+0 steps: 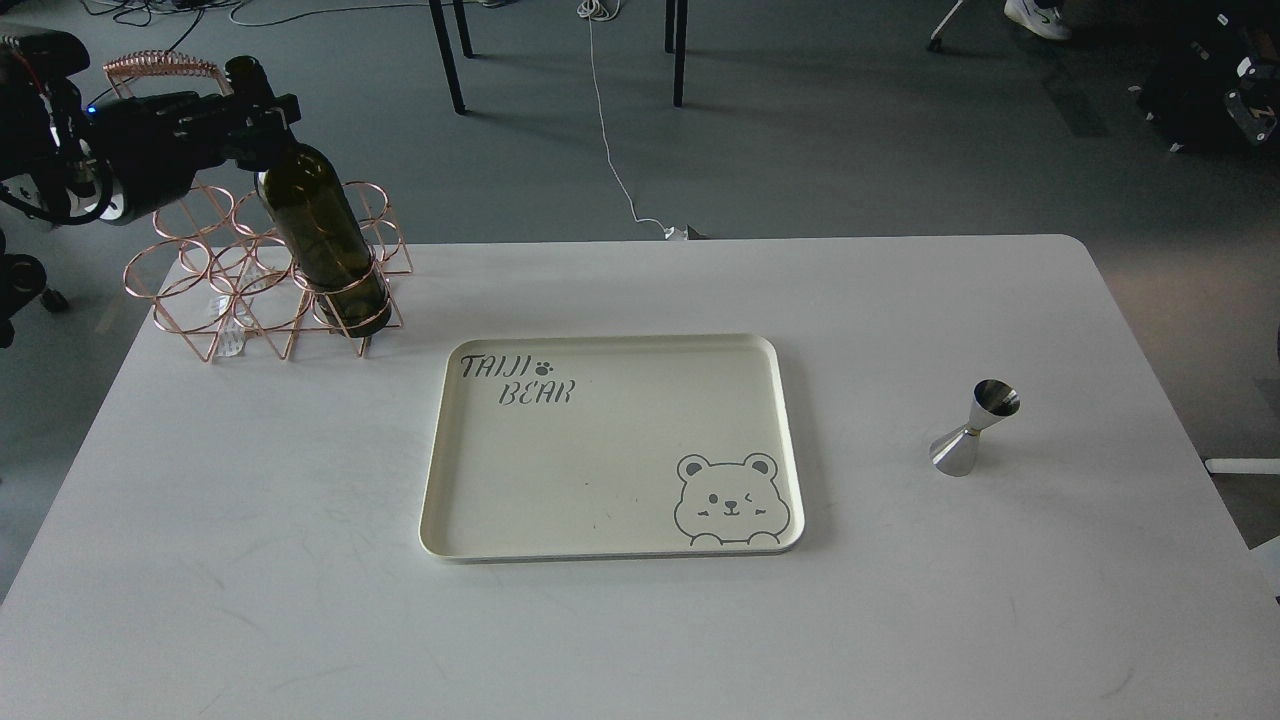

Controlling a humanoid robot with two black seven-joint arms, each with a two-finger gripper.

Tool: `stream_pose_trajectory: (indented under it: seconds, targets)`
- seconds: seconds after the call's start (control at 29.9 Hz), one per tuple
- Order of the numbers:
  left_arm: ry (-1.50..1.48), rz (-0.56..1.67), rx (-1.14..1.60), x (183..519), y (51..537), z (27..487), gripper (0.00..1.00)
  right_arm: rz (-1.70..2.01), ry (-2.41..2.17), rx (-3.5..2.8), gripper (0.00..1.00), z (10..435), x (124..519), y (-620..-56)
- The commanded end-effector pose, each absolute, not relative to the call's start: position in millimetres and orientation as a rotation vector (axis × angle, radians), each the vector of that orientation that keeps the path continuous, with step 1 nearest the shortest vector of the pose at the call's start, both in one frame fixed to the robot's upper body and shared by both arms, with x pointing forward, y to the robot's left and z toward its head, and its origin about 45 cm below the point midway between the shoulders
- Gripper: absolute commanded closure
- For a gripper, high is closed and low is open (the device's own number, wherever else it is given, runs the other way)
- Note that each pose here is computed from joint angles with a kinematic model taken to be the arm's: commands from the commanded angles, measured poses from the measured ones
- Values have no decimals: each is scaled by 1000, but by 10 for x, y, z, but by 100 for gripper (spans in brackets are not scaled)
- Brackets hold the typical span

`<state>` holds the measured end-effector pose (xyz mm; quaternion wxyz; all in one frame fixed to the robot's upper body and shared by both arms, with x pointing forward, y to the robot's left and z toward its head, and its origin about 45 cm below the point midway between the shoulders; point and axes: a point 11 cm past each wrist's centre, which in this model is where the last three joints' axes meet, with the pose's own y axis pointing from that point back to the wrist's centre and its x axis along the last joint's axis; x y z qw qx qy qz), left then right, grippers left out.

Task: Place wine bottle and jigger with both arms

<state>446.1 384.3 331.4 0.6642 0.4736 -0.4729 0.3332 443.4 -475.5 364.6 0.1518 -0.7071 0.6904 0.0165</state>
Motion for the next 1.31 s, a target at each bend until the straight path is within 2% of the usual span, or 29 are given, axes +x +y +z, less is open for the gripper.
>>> stream_pose_trajectory:
  seconds: [0.0, 0.07, 0.27, 0.44, 0.57, 0.77, 0.9, 1.1, 1.27]
  targets:
    - [-1068, 749, 1061, 4472, 3798, 3297, 41, 48, 1982, -2028, 0, 3647, 4430, -4762]
    - [-1067, 749, 1061, 4474, 3793, 3294, 40, 45, 1983, -2030, 0, 3646, 4430, -4761]
    - [-1064, 763, 1049, 4485, 3784, 3323, 19, 45, 1985, -2029, 0, 3646, 4429, -4766]
    - [-998, 851, 960, 4499, 3823, 3472, 6, 45, 1985, -2029, 0, 3646, 4429, -4766]
    - [-978, 933, 898, 4518, 3914, 3746, 3, 44, 1986, -2027, 0, 3649, 4429, -4772]
    - [-907, 1106, 781, 4449, 4243, 4216, 2, 47, 1990, -2021, 0, 3649, 4433, -4775]
    - [-765, 1248, 562, 4388, 4396, 4447, 2, 43, 2007, -2019, 0, 3627, 4428, -4797]
    - [-378, 1503, 121, 4353, 4834, 4566, 2, 48, 2107, -1939, 0, 3504, 4403, -5046]
    - [-186, 1611, -16, 4295, 5171, 4290, 2, 64, 2156, -1884, 0, 3391, 4378, -5183]
